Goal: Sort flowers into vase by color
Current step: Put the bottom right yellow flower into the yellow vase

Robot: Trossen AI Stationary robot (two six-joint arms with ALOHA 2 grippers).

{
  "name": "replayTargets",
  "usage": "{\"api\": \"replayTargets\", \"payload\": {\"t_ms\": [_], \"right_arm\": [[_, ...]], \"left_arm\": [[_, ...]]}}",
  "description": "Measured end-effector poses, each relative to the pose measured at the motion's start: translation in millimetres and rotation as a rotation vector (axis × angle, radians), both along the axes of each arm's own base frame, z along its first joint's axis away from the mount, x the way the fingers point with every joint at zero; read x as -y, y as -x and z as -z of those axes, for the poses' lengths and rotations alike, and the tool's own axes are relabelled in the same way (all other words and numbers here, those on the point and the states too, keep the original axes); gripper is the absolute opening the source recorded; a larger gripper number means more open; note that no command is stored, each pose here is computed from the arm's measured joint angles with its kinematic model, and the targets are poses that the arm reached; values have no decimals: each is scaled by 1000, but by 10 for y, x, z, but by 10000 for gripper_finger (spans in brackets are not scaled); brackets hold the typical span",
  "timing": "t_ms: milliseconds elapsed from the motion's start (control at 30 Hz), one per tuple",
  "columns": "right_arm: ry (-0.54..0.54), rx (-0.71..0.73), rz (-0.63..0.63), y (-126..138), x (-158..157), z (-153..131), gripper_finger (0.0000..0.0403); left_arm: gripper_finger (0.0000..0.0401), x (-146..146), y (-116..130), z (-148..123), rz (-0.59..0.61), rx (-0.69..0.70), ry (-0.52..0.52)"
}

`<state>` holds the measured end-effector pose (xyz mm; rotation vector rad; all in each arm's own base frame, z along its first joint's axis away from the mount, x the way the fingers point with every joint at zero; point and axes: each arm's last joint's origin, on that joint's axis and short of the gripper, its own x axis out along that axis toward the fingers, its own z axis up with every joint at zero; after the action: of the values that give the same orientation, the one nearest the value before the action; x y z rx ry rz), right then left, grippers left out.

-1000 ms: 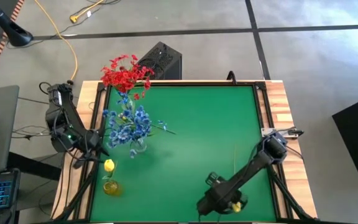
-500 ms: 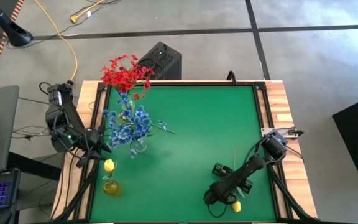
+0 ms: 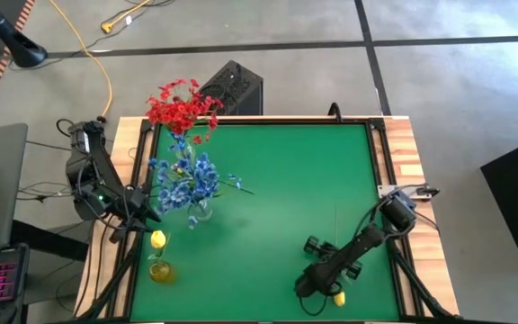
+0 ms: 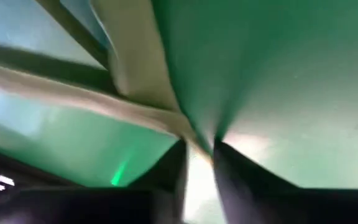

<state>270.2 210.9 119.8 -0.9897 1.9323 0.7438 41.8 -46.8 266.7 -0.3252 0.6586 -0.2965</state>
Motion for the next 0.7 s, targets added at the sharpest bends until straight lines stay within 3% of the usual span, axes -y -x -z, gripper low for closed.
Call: {"api": "replayTargets", "payload": {"t_ms": [167, 400, 700], "right_arm": [[-11, 45, 31, -9, -103, -52, 19], [-42, 181, 181, -286, -133, -304, 35], [-191, 398, 374, -752, 76, -1030, 15]], "left_arm": [[158, 0, 0, 1, 3, 1, -4], [158, 0, 0, 1, 2, 1, -4], [158, 18, -7, -21, 10, 11, 26]]}}
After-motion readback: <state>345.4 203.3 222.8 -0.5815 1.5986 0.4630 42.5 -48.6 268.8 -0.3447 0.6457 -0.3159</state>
